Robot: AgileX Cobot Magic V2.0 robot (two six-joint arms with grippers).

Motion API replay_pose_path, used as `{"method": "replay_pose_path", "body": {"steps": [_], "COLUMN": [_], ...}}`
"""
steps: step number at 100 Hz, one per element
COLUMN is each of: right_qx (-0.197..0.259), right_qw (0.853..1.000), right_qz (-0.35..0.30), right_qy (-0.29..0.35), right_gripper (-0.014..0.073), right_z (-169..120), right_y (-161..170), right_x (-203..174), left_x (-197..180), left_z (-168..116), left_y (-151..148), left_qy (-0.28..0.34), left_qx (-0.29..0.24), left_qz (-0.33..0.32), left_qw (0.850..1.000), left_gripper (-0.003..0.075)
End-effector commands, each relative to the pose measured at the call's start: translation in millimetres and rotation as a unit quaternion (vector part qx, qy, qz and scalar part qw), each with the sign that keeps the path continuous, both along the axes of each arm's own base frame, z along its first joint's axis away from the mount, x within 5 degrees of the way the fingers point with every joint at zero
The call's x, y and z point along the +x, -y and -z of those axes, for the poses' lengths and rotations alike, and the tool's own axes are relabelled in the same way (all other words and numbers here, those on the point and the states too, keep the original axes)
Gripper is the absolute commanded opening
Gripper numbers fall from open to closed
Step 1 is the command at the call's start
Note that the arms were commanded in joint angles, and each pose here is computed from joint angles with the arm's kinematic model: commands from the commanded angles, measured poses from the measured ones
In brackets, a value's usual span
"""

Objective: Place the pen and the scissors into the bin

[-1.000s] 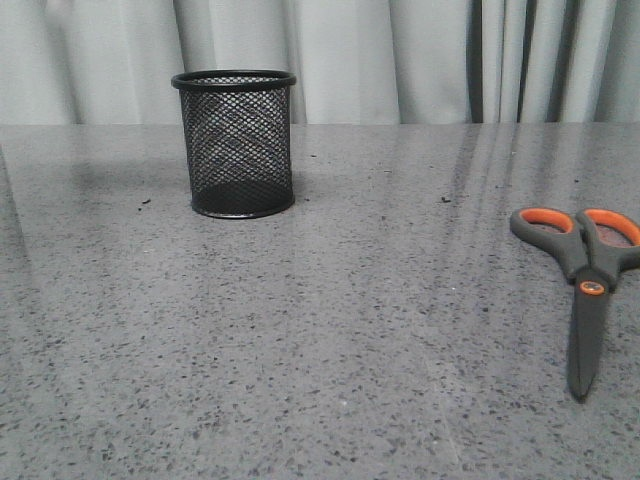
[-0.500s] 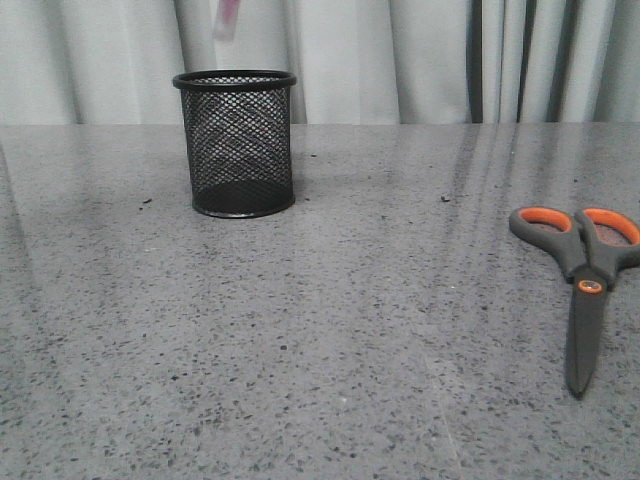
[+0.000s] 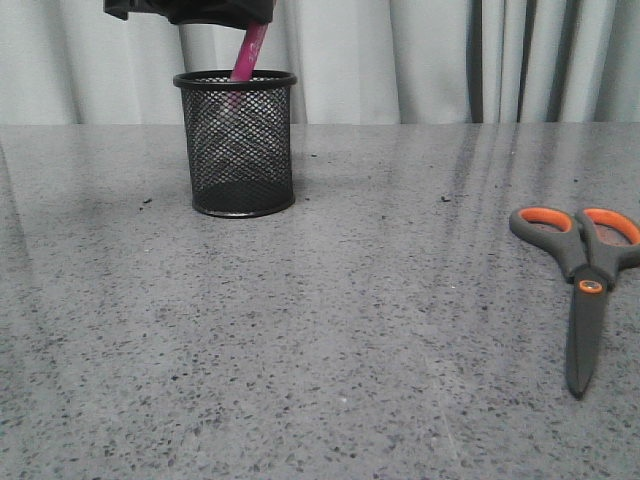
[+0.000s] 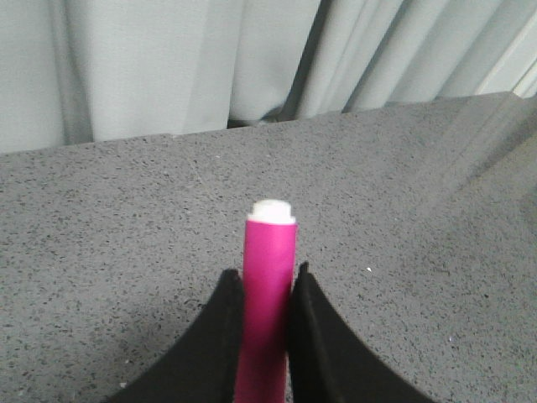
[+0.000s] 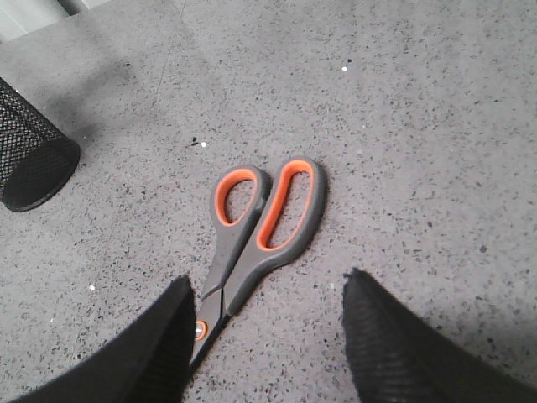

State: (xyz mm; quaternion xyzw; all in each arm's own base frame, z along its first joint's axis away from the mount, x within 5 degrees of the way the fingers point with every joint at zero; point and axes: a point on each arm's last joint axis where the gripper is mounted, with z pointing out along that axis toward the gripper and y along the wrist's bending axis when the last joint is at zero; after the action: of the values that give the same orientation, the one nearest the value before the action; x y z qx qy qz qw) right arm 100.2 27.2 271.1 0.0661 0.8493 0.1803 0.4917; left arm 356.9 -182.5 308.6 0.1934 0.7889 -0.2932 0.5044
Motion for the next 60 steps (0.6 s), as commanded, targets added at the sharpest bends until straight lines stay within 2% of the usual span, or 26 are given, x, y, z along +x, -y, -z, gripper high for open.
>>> {"method": "replay_pose_path", "body": {"steps": [1, 5, 17, 22, 32, 41, 47, 60], "right_qx": [0.006, 0.006, 0.006, 0.007, 0.008, -0.004, -0.023, -0.048], "right_qw": [0.999, 0.999, 0.999, 0.999, 0.998, 0.999, 0.998, 0.997], "right_qz": [0.000, 0.000, 0.000, 0.000, -0.001, -0.010, -0.021, -0.051], "right_qy": [0.048, 0.048, 0.050, 0.053, 0.056, 0.050, 0.045, 0.013], "right_gripper": [0.0357, 0.0357, 0.0357, 0.0357, 0.0357, 0.0357, 0.0357, 0.0357], "right_z": [-16, -16, -16, -18, -29, -50, -67, -92], "right_y": [-1, -1, -1, -1, -1, -1, -2, -11], "right_x": [5, 5, 5, 5, 4, 3, 6, 25], "left_x": [-8, -8, -9, -13, -27, -52, -78, -127], "left_z": [-25, -25, -28, -35, -60, -95, -124, -166], "left_y": [2, 2, 0, -2, -9, -17, -25, -37], "left_qy": [0.029, 0.032, 0.034, 0.042, 0.071, 0.115, 0.154, 0.220], "left_qx": [-0.023, -0.019, -0.023, -0.027, -0.041, -0.060, -0.077, -0.102], "left_qz": [0.013, 0.014, 0.018, 0.022, 0.027, 0.039, 0.058, 0.084], "left_qw": [0.999, 0.999, 0.999, 0.998, 0.996, 0.991, 0.983, 0.966], "left_gripper": [0.0090, 0.0150, 0.0398, 0.0456, 0.0454, 0.0427, 0.0417, 0.0410]}}
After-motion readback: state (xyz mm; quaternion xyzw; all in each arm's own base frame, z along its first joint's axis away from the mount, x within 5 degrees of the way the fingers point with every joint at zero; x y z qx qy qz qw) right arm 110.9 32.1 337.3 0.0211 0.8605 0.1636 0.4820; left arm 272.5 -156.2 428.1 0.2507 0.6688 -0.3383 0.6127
